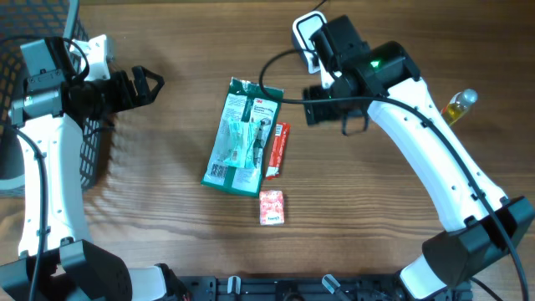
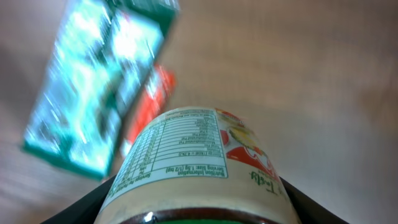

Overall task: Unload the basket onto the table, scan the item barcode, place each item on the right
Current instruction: 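Hold the jar's label up against the white scanner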

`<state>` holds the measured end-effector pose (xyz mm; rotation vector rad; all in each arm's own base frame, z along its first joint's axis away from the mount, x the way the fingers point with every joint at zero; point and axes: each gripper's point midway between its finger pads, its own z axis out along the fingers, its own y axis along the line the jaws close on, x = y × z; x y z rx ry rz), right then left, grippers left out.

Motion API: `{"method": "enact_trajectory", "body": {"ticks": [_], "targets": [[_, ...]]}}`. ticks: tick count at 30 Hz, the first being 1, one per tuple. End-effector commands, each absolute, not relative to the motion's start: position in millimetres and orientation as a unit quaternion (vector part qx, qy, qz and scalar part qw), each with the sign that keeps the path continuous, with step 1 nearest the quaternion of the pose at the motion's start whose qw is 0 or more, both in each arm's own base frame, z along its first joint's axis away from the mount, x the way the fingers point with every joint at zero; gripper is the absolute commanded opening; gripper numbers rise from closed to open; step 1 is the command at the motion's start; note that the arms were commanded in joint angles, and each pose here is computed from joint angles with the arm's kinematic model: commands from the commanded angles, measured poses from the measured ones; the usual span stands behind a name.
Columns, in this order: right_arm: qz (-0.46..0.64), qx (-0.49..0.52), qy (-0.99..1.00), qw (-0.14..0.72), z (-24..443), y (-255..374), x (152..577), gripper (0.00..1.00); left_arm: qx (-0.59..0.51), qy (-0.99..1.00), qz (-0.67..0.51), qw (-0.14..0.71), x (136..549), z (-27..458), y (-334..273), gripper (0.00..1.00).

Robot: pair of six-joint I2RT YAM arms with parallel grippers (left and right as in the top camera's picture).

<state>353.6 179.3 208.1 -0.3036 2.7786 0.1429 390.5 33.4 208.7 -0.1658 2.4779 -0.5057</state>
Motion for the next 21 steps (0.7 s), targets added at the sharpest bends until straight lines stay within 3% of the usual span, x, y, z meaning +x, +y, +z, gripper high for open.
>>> {"method": "enact_trajectory", "body": {"ticks": [1,11,21], "targets": [[0.032,-0.1,0.959,0.264,235,177,390,0.29,-0.053,0.932,-0.193,0.302,392,210,32,1.0],[0.065,-0.055,0.909,0.409,261,190,477,0.24,-0.053,0.932,-0.193,0.302,392,210,32,1.0],[0.071,-0.011,0.889,0.453,216,167,558,0.22,-0.053,0.932,-0.193,0.302,392,210,32,1.0]]}}
